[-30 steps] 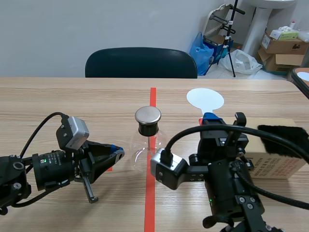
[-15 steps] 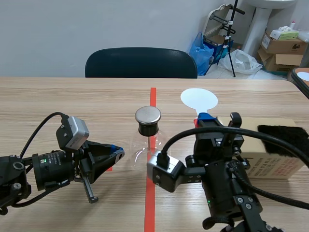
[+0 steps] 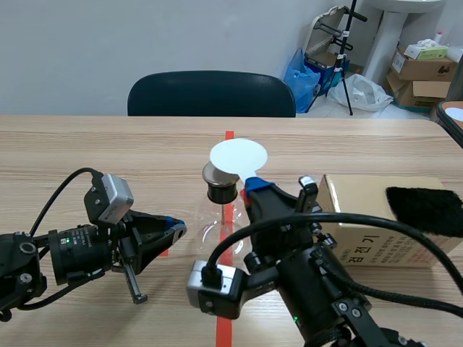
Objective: Do the electroscope experiment
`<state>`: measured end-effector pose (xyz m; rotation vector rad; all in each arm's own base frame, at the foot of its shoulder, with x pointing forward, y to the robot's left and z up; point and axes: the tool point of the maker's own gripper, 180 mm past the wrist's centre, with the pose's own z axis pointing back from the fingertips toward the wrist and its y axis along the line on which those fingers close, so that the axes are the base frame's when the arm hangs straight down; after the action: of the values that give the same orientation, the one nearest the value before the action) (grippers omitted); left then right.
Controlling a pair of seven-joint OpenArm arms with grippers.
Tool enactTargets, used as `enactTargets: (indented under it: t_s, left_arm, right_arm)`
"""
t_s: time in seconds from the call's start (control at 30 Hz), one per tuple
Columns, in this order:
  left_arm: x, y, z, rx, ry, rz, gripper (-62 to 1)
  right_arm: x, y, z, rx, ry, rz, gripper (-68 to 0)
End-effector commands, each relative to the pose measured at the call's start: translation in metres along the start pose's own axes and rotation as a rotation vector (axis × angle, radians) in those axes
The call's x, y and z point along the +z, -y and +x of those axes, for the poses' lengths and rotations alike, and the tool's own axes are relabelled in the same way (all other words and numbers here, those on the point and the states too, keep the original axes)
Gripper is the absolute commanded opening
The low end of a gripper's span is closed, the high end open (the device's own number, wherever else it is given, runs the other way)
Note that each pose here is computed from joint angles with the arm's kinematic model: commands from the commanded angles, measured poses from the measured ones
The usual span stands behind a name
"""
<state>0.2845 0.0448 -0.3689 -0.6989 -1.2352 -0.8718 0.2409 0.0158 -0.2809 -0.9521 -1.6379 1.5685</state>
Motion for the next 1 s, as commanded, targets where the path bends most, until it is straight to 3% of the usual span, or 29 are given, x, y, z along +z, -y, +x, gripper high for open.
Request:
enactTargets:
  t_s: [0.0,0.17,0.97]
  left_arm:
    - [0.000,-0.005,0.010,-0.020,0.028,0.006,-57.9]
    - [0.000,-0.005,0.010,-0.020,0.028,0.006,-57.9]
    - [0.000,-0.005,0.010,-0.020,0.028,0.006,-57.9]
  right_arm:
    - [-0.003,0.008,0.000,0.013,0.021,-0.029,-66.1]
    - [-0.003,0.007,0.011,0.014,0.078,-0.029,-66.1]
    - [-0.002,0.007,0.011,0.014,0.082,-0.029,-66.1]
